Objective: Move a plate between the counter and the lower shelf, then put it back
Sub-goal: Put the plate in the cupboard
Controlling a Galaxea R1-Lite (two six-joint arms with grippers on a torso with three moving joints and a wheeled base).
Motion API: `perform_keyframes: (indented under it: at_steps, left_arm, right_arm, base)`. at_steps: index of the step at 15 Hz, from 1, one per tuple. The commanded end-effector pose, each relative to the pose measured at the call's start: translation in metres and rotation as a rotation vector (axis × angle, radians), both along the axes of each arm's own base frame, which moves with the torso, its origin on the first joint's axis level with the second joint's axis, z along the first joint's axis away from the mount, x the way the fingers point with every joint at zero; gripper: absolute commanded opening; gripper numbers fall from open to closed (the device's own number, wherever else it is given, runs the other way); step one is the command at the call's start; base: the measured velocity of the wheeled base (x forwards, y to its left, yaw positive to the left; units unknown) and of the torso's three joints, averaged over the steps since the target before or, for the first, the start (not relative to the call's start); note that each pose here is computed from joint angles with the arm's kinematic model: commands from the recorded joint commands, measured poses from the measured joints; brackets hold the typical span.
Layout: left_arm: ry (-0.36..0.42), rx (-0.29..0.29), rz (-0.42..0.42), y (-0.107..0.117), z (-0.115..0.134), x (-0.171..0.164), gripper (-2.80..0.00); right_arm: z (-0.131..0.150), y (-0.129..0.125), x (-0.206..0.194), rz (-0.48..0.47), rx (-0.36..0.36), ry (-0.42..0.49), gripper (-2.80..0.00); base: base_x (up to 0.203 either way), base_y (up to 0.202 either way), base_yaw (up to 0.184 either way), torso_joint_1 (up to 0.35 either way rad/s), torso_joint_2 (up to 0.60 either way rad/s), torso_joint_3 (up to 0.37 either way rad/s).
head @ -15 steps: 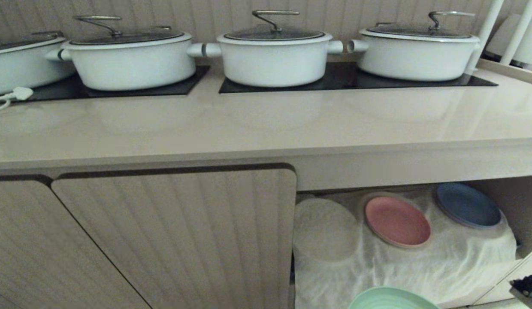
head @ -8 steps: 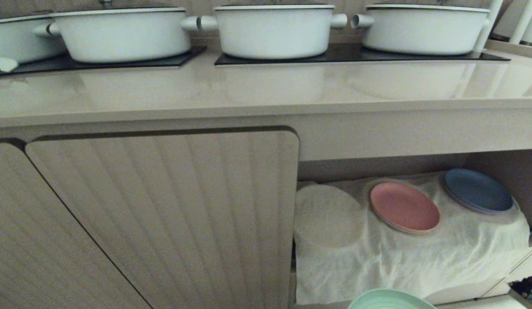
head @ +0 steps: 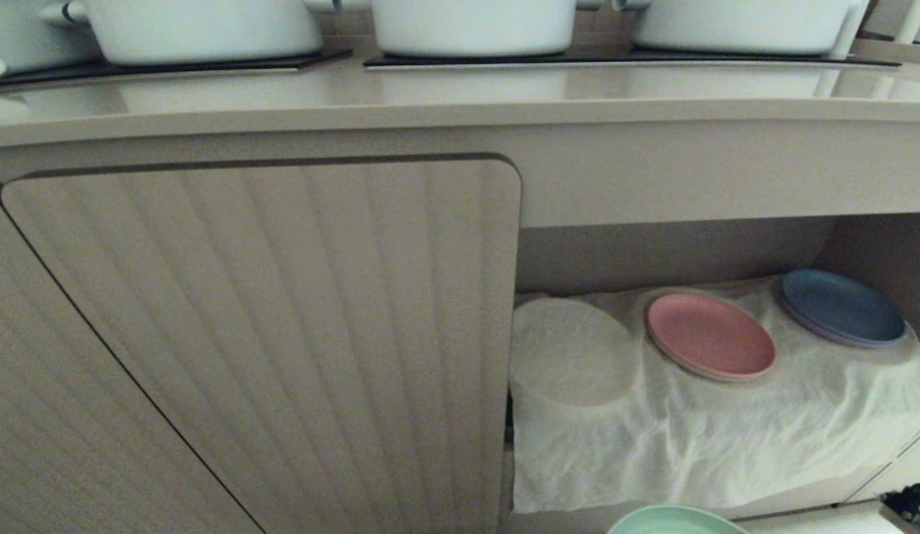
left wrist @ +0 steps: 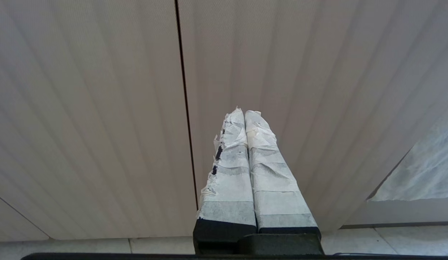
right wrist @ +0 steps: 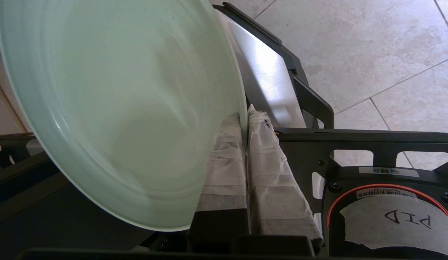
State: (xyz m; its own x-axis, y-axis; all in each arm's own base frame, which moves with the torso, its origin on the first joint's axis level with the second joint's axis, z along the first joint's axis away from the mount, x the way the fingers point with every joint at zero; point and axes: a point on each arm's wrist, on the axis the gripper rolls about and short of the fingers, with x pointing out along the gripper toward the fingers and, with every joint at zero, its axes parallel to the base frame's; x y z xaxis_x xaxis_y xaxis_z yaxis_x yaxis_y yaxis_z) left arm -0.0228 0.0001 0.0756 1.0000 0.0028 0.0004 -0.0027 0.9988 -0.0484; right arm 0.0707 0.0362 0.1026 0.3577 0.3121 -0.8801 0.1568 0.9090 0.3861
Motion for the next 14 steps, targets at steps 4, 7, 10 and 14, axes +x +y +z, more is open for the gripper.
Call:
perform_keyframes:
  at_steps: [4, 7, 10, 14]
  left_arm:
    - [-0.001, -0.001, 0.000, 0.0000, 0.0001, 0.0000, -2.80]
    - [-0.001, -0.001, 0.000, 0.0000, 0.0001, 0.0000, -2.80]
    - [-0.001, -0.001, 0.000, 0.0000, 0.0001, 0.0000, -2.80]
    - [-0.001, -0.001, 0.000, 0.0000, 0.0001, 0.0000, -2.80]
  right_arm:
    - [-0.0003, -0.0001, -0.0003, -0.003, 0.001, 0.004, -2.80]
    - [-0.0018, -0.0010, -0.0023, -0.003, 0.000, 0.006, -2.80]
    - [-0.0012, -0.0027, -0.0066, 0.001, 0.016, -0.001, -2.80]
    - [0.0005, -0.0025, -0.0063, 0.004, 0.024, -0.013, -2.80]
  base:
    - [0.000, 0.000, 0.000, 0.000, 0.01, 0.009]
    - [0.000, 0.000, 0.000, 0.000, 0.00, 0.000]
    - [0.000, 0.000, 0.000, 0.000, 0.00, 0.000]
    - [0.000, 0.000, 0.000, 0.000, 0.00, 0.000]
